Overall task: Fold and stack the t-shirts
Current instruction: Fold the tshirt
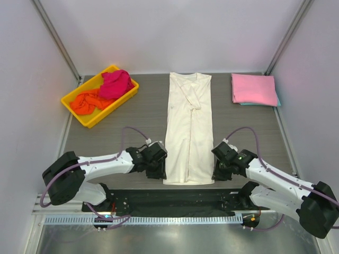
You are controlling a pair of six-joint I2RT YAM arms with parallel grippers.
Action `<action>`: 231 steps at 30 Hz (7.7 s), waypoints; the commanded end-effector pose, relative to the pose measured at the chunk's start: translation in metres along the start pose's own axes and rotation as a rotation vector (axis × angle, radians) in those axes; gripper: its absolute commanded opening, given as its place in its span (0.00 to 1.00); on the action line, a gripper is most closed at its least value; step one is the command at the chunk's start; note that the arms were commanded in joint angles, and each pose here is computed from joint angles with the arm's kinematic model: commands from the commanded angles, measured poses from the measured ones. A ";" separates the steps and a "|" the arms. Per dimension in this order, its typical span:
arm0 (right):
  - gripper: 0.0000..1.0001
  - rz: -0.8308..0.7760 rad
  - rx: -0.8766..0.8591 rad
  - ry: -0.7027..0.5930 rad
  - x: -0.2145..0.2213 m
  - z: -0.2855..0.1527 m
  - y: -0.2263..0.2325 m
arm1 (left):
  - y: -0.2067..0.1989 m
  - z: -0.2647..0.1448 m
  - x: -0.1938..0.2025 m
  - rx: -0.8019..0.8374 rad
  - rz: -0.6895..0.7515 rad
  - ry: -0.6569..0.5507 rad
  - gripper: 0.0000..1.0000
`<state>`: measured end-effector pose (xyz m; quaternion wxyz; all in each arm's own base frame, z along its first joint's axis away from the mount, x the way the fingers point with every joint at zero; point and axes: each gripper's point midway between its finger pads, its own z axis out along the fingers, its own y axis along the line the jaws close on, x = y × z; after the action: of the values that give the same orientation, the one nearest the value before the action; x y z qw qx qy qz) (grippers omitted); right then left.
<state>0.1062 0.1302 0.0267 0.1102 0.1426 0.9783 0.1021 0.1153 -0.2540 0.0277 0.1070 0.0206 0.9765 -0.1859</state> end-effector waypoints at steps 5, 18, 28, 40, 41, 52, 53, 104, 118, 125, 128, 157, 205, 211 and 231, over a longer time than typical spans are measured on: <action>0.01 0.018 -0.029 -0.042 -0.006 -0.006 0.005 | -0.010 0.008 0.013 0.063 -0.046 0.017 0.37; 0.01 0.037 -0.053 -0.146 -0.026 -0.035 0.009 | -0.038 -0.019 0.002 0.117 -0.064 -0.049 0.00; 0.01 -0.125 0.059 -0.256 -0.075 -0.040 0.030 | -0.048 -0.019 -0.048 0.044 -0.017 -0.069 0.00; 0.01 -0.288 0.092 -0.270 -0.192 -0.022 0.075 | -0.052 -0.004 -0.183 0.007 -0.026 -0.136 0.00; 0.01 -0.293 0.088 -0.276 -0.200 -0.022 0.077 | -0.050 0.001 -0.191 0.002 -0.026 -0.135 0.00; 0.01 -0.293 0.064 -0.300 -0.300 0.007 0.097 | -0.040 0.020 -0.301 -0.040 -0.088 -0.183 0.00; 0.01 -0.284 0.064 -0.303 -0.305 0.008 0.097 | -0.038 0.021 -0.310 -0.046 -0.094 -0.201 0.00; 0.39 -0.329 -0.075 -0.515 -0.451 0.025 0.113 | -0.030 0.050 -0.454 0.141 -0.042 -0.465 0.26; 0.54 -0.305 -0.200 -0.356 -0.371 -0.001 0.100 | -0.045 0.005 -0.377 0.168 0.018 -0.385 0.33; 0.55 -0.268 -0.172 -0.284 -0.321 0.009 0.074 | -0.053 0.026 -0.311 0.236 0.013 -0.261 0.37; 0.56 -0.254 -0.166 -0.248 -0.305 0.009 0.068 | -0.046 0.033 -0.293 0.232 0.003 -0.227 0.38; 0.02 0.152 -0.021 -0.089 -0.144 0.036 -0.015 | -0.015 0.028 -0.160 0.151 -0.113 -0.073 0.00; 0.38 -0.166 -0.120 -0.281 -0.323 0.040 0.065 | -0.054 0.055 -0.344 0.139 0.068 -0.217 0.31; 0.41 -0.235 -0.173 -0.242 -0.314 0.030 0.070 | -0.047 0.020 -0.341 0.135 0.135 -0.241 0.36; 0.38 -0.325 -0.183 -0.171 -0.314 0.029 0.057 | -0.038 0.038 -0.298 0.176 0.177 -0.132 0.36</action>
<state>0.4124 0.0951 0.0617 0.2134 -0.0075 0.9648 0.1536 0.4105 -0.2949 0.0704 0.1820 0.0878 0.9480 -0.2459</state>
